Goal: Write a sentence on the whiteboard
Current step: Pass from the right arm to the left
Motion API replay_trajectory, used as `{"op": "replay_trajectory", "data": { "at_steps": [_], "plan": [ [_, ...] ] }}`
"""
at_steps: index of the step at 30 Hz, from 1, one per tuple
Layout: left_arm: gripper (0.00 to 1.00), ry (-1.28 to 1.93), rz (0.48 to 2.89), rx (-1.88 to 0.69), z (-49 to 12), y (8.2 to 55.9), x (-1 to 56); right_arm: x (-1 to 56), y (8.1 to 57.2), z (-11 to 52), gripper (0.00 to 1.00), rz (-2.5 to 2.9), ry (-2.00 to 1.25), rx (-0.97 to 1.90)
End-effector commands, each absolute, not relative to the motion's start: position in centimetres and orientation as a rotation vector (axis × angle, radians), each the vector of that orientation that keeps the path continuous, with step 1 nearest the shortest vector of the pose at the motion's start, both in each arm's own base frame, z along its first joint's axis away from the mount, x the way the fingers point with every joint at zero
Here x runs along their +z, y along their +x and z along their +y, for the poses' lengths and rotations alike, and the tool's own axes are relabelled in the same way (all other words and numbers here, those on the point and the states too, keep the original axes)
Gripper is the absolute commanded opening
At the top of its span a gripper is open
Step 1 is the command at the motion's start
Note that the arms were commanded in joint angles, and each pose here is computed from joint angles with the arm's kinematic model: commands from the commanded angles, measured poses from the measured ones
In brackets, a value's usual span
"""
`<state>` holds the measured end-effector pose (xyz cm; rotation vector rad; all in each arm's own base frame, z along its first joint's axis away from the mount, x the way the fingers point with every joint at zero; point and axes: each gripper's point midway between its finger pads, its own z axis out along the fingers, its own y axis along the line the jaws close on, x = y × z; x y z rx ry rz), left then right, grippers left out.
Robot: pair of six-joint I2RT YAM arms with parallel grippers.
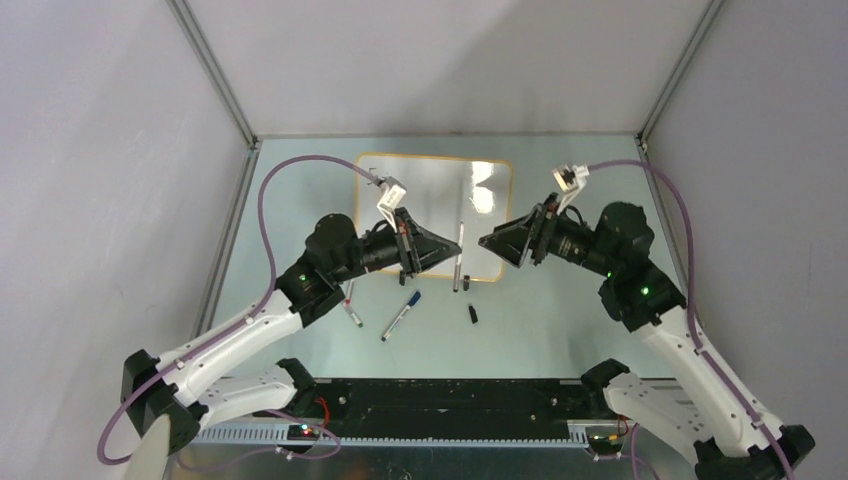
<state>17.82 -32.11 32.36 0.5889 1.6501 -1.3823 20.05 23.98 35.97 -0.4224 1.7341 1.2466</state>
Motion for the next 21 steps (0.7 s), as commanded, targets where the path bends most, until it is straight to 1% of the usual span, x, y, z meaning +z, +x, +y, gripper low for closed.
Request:
{"op": "replay_trajectory", "data": {
  "at_steps": [1,2,3,4,5,6,7,8,11,14,15,16,21],
  "plan": [
    [0.0,0.301,1.599,-1.394,-31.1,21.3,34.1,37.0,20.2,22.6,0.68,1.552,-0.277,1.29],
    [0.0,0.257,1.546,-1.417,-30.9,21.7,35.3,35.4,20.0,22.4,0.69,1.555,-0.249,1.301],
    [0.0,0.197,1.546,-1.467,-30.9,21.8,35.4,36.2,20.1,22.2,0.69,1.491,-0.207,1.32],
    [0.0,0.151,1.486,-1.494,-30.6,22.0,36.7,34.9,20.0,22.0,0.69,1.487,-0.179,1.324],
    [0.0,0.09,1.486,-1.547,-30.6,22.1,36.9,35.8,20.0,21.7,0.7,1.421,-0.141,1.333],
    [0.0,0.054,1.427,-1.579,-30.3,22.2,38.0,34.7,19.9,21.7,0.7,1.412,-0.122,1.336],
    [0.0,0.002,1.422,-1.636,-30.4,22.2,38.3,35.6,19.8,21.6,0.7,1.347,-0.094,1.34],
    [0.0,-0.016,1.363,-1.674,-30.2,22.1,39.4,35.6,20.2,21.3,0.7,1.31,-0.053,1.314],
    [0.0,-0.09,1.3,-1.793,-30.1,21.9,41.0,35.7,19.7,22.2,0.7,1.265,-0.028,1.312],
    [0.0,-0.138,1.242,-1.845,-29.7,21.8,42.0,37.5,19.0,22.4,0.69,1.143,0.022,1.333],
    [0.0,-0.155,1.223,-1.856,-29.5,21.8,42.4,37.0,19.1,22.6,0.69,1.138,0.029,1.334],
    [0.0,-0.166,1.219,-1.864,-29.4,21.8,42.4,38.4,18.6,22.2,0.68,1.064,0.05,1.359],
    [0.0,-0.202,1.199,-1.875,-29.0,22.0,42.6,38.9,18.4,22.4,0.68,1.001,0.087,1.398]
  ]
}}
